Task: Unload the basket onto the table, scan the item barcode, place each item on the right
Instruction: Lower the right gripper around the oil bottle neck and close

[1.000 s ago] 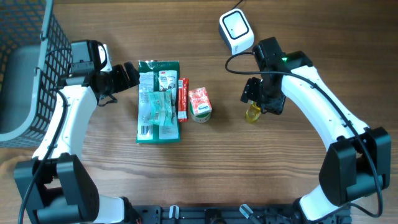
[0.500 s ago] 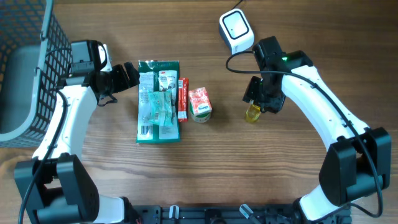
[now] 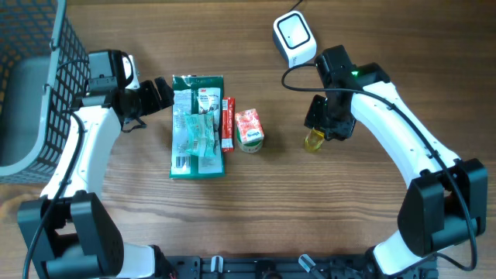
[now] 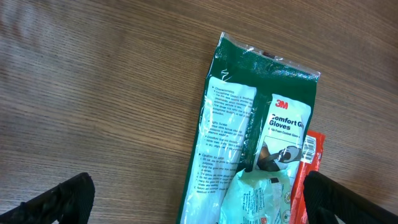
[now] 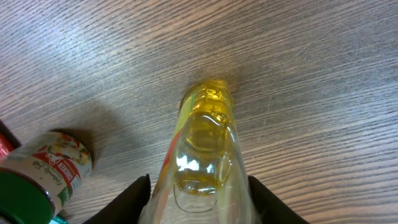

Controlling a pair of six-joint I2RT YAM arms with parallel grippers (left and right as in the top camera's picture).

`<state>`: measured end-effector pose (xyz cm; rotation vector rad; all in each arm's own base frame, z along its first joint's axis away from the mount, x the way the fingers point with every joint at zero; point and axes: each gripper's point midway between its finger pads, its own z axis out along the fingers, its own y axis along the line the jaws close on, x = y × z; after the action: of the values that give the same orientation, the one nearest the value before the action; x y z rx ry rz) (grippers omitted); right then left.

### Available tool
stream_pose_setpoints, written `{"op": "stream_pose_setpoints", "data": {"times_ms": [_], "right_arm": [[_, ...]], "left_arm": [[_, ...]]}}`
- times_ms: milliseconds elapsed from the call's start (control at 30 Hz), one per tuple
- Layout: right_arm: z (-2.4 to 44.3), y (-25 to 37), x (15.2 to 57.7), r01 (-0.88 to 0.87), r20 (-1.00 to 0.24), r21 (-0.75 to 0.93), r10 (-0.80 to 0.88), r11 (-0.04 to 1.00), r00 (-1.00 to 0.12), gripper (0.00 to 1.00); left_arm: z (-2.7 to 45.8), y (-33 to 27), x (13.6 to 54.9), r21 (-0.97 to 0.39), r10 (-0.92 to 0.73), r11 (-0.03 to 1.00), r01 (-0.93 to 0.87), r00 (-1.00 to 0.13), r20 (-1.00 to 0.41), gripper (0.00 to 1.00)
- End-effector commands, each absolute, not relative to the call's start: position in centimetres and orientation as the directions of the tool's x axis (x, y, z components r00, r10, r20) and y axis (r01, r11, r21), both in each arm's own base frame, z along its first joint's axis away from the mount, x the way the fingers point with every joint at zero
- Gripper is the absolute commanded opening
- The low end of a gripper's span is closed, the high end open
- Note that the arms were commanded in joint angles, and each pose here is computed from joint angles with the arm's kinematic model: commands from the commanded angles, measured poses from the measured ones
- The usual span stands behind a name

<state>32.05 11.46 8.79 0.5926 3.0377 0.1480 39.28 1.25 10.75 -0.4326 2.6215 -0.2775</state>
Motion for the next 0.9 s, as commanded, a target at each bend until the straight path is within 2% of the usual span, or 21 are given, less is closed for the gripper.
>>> {"op": "stream_pose_setpoints", "data": {"times_ms": [0,133,200,500,533,867], "right_arm": [[9.2,11.6,32.6,0.374,-0.041,0.104,0.380,0.921,-0.924,0.68],[9.2,11.8,32.4,0.375,-0.030,0.110,0.380,0.921,-0.925,0.70],[9.4,12.2,32.3,0.373,-0.017,0.133,0.379,0.918,-0.925,0.65],[9.7,12.2,31.4,0.374,0.010,0.129,0.376,0.918,-0.926,0.65],[9.7,12.4,31.4,0.367,0.009,0.128,0.369,0.921,-0.929,0.62],[9.7,12.7,31.7,0.315,-0.079,0.052,0.319,0.948,-0.945,0.63]], "left_arm": [[11.7,1.8,39.7,-0.261,-0.346,0.932,-0.250,-0.828,-0.441,1.00],[11.7,1.8,39.7,-0.261,-0.346,0.932,-0.250,-0.828,-0.441,1.00],[11.7,1.7,39.7,-0.261,-0.345,0.932,-0.250,-0.829,-0.441,1.00],[11.7,1.7,39.7,-0.261,-0.345,0.932,-0.250,-0.829,-0.441,1.00],[11.7,1.8,39.7,-0.261,-0.346,0.932,-0.250,-0.828,-0.441,1.00],[11.7,1.7,39.7,-0.261,-0.345,0.932,-0.250,-0.829,-0.441,1.00]]}}
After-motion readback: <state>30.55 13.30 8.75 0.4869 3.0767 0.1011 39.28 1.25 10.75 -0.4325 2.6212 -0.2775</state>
